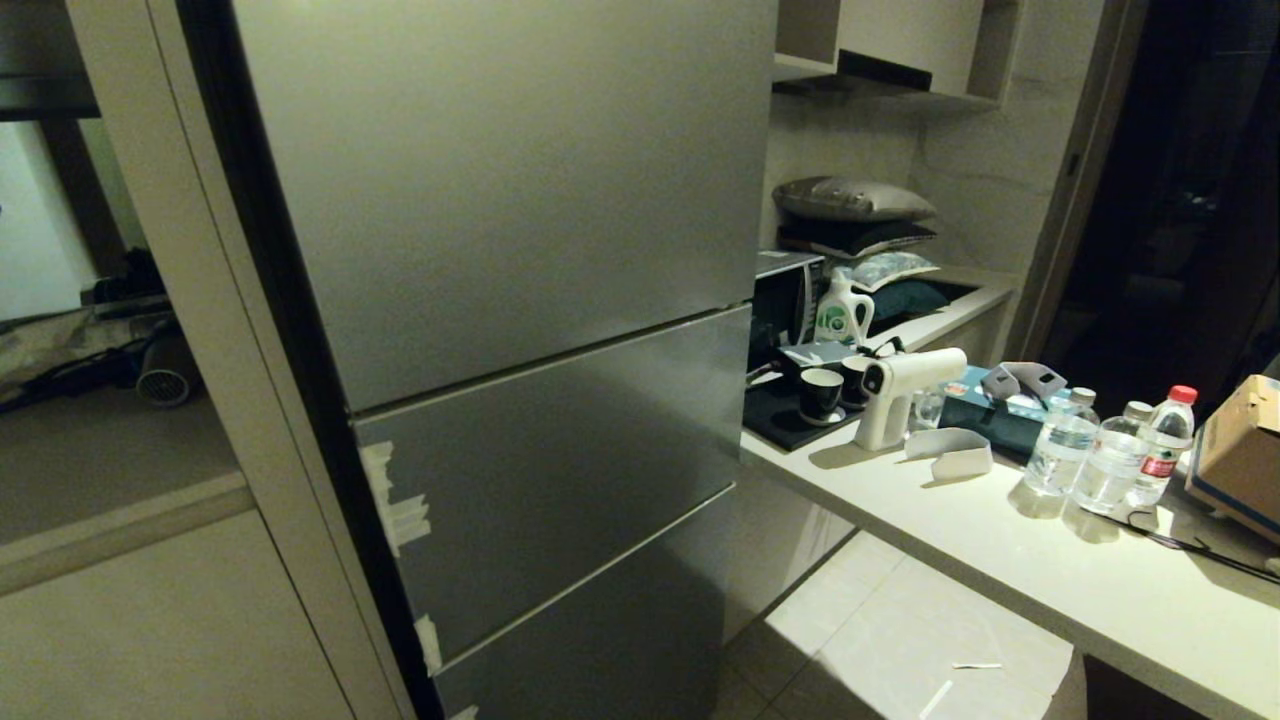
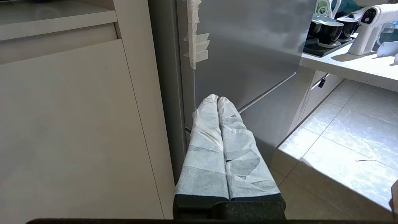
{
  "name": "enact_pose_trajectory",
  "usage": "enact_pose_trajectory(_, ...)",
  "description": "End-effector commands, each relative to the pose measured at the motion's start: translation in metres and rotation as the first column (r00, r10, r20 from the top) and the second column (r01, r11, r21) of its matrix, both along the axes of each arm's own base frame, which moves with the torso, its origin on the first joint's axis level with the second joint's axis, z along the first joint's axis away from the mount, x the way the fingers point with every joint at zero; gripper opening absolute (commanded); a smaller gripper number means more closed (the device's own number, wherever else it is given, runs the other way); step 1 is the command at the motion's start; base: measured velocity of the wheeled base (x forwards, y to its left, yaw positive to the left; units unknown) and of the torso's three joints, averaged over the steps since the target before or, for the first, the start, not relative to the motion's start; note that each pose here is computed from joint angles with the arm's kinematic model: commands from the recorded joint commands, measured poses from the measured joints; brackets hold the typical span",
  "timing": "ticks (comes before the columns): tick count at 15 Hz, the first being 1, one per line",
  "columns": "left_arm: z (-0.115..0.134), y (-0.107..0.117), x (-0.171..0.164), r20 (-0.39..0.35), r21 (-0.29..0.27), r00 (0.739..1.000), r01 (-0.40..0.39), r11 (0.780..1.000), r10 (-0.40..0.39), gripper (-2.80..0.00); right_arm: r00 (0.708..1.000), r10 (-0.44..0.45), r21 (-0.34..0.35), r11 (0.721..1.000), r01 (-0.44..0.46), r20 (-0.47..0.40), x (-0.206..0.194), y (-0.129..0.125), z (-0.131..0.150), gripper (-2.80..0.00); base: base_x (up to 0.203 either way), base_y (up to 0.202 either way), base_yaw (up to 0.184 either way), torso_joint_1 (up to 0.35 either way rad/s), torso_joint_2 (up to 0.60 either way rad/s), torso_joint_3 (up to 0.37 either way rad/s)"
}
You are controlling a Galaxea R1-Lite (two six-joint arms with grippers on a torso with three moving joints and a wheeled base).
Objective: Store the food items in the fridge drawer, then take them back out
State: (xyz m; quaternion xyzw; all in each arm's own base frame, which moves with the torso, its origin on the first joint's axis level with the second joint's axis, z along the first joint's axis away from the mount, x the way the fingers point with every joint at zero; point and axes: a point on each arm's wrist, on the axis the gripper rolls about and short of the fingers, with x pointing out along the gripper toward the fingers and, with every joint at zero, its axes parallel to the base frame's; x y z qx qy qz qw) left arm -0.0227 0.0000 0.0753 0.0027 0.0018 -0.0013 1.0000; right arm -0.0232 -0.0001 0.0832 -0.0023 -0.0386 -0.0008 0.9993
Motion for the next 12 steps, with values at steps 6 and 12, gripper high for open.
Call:
enact_pose_trajectory(6, 0.047, -0.001, -0.011, 0.136, 0.05, 0.99, 0.038, 0.998, -0.044, -2.8, 1.0, 0.0, 0.017, 1.0, 0.001, -0.028, 0.002, 0.0, -0.008, -2.8, 0.0, 0.0, 0.0, 0.0, 0.0, 0.0)
enact_pose_trajectory(12, 0.092, -0.003, 0.081, -0.303, -0.153, 0.945, 0.076, 0.985, -0.12, -2.8, 1.0, -0.001, 0.014, 1.0, 0.001, -0.027, 0.002, 0.0, -0.008, -2.8, 0.0, 0.0, 0.0, 0.0, 0.0, 0.0)
